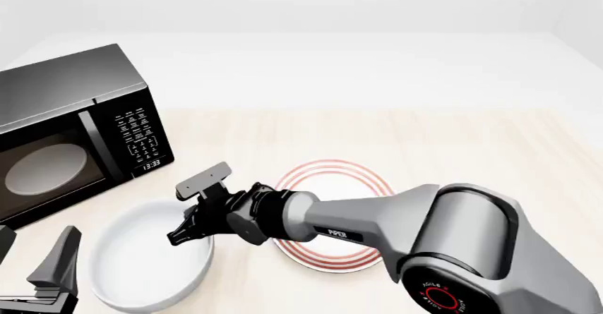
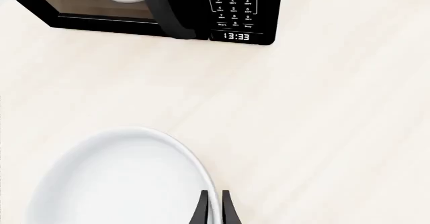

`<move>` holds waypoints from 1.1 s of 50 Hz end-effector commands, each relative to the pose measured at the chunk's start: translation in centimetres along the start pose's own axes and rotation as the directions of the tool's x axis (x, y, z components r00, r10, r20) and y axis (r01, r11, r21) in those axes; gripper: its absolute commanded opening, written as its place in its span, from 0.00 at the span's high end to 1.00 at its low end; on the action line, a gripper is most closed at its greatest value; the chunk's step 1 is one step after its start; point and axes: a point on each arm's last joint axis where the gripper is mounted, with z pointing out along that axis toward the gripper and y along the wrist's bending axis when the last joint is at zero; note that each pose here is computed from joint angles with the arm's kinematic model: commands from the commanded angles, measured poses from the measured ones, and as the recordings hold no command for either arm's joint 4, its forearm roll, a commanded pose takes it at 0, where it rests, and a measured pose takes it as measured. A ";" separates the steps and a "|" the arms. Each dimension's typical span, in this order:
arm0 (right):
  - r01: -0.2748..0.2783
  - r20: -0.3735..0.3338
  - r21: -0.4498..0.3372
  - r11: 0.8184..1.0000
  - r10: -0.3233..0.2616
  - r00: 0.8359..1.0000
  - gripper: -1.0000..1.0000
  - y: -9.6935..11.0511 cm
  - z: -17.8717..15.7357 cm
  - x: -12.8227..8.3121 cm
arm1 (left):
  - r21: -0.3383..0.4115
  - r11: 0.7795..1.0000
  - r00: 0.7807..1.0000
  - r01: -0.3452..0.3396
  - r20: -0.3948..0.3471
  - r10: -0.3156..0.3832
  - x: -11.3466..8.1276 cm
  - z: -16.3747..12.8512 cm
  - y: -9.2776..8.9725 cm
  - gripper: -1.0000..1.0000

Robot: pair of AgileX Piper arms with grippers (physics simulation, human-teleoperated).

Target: Put the white bowl to the right of the plate.

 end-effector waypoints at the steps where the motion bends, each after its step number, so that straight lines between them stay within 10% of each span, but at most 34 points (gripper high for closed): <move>1: 0.008 0.069 0.004 1.000 -0.009 0.998 1.00 -0.6 -4.1 -3.2 | 0.000 1.000 1.000 0.000 0.000 0.000 0.0 0.0 0.0 0.00; 2: 0.072 0.174 0.073 0.995 -0.084 0.981 1.00 -3.7 -12.8 -6.8 | 0.000 1.000 1.000 0.000 0.000 0.000 0.0 0.0 0.0 0.00; 3: 0.074 0.177 0.079 0.994 -0.087 0.980 1.00 -4.0 -13.3 -6.8 | 0.000 1.000 1.000 0.000 0.000 0.000 0.0 0.0 0.0 0.00; 29: -0.003 0.261 0.198 0.980 -0.050 0.964 1.00 -9.5 -20.5 -6.1 | 0.000 1.000 1.000 0.000 0.000 0.000 0.0 0.0 0.0 0.00; 55: -0.202 0.344 0.404 0.892 0.057 0.937 1.00 -17.1 -29.4 -1.0 | 0.000 1.000 1.000 0.000 0.000 0.000 0.0 0.0 0.0 0.00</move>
